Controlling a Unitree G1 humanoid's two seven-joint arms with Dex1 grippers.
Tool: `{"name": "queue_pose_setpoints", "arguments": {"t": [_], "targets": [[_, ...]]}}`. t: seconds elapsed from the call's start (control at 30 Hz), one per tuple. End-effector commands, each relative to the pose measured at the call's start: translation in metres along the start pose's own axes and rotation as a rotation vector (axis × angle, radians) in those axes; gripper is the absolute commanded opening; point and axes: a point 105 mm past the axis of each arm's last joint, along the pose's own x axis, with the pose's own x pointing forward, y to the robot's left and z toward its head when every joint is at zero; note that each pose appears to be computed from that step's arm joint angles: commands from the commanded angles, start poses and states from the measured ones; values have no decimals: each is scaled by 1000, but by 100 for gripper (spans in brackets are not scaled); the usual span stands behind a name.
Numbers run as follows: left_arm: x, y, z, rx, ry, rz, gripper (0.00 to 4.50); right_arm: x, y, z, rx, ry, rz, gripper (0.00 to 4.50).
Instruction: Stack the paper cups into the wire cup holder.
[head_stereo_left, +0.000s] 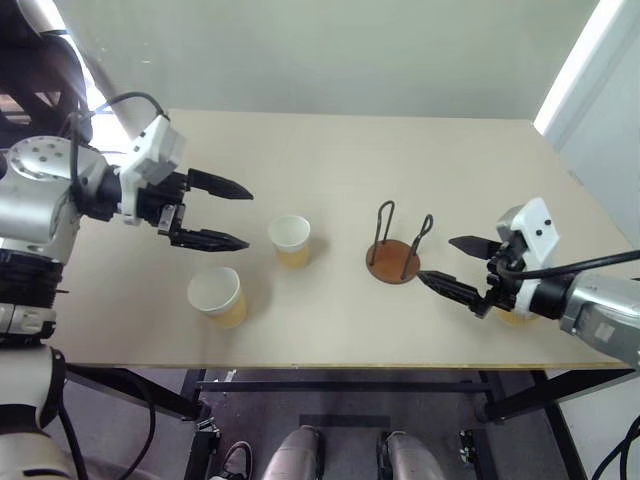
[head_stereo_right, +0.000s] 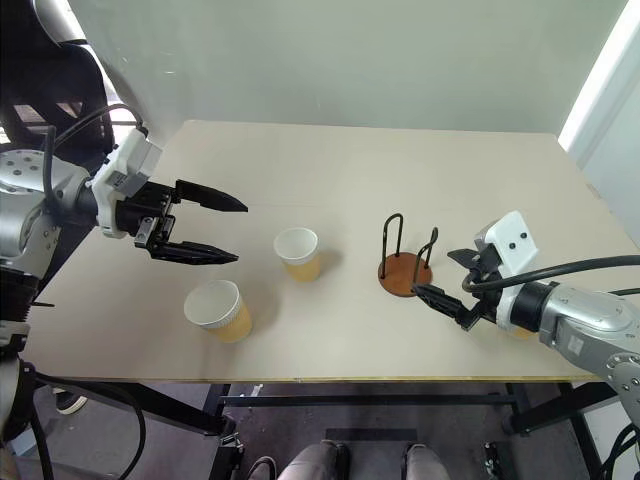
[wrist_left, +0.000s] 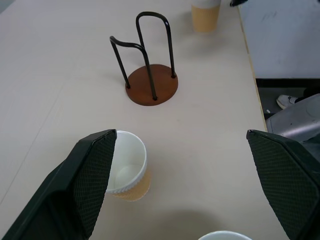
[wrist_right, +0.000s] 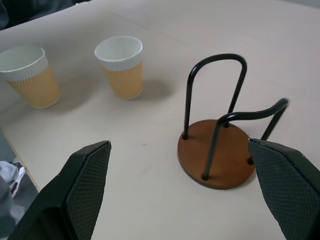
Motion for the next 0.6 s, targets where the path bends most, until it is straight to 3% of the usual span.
{"name": "queue_pose_setpoints", "arguments": {"t": [0.03,0.23,0.6], "targets": [[-3,0,14,52,-17,-20,446,5,1,5,-4,-25,-32,450],[-7,-3,23,67,-49,-26,446,23,-3,-6,64,-2,-81,450],[-10,-6,17,45,-32,-18,446,53,-18,-36,181,90,-215,450]]}}
